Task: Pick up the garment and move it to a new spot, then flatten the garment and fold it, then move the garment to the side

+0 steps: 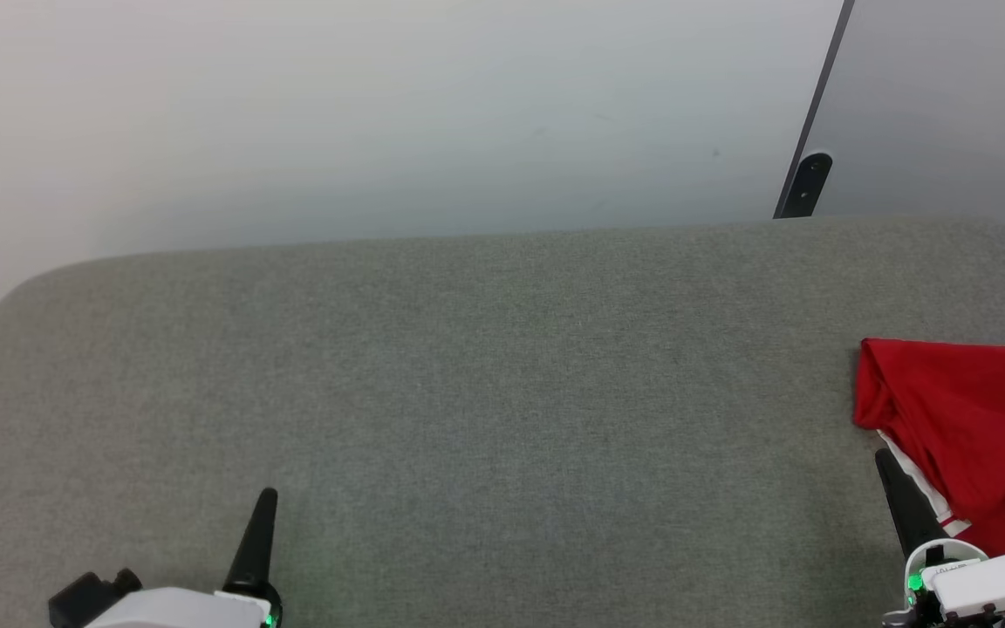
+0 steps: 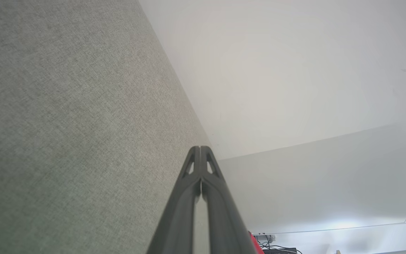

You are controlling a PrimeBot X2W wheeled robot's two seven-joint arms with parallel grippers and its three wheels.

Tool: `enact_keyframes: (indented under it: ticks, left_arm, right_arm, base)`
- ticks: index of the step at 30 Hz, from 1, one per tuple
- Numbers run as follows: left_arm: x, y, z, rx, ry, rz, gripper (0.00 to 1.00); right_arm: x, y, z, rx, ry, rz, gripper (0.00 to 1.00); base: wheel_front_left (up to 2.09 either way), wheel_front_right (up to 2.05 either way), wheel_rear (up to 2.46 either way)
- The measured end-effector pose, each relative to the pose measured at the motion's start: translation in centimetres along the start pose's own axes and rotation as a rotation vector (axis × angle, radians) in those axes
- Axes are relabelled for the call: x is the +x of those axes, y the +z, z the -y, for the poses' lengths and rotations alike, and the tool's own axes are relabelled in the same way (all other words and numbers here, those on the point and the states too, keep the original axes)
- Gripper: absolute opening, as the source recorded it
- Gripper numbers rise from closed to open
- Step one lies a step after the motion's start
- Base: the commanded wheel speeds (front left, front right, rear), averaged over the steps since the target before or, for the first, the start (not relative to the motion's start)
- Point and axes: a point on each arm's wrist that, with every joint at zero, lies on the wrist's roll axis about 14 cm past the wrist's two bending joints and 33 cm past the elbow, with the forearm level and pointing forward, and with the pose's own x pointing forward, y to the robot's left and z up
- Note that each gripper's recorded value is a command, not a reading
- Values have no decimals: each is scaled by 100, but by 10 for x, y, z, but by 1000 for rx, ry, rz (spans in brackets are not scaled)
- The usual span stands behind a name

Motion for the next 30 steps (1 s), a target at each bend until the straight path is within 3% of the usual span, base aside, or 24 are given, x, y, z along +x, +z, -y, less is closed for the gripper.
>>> enact_keyframes:
  ticks: [30]
  left_arm:
    - [14,10,11,-256,-56,17,0]
  right_arm:
    - [13,0,-2,232,15,35,0]
  base:
    - [0,0,0]
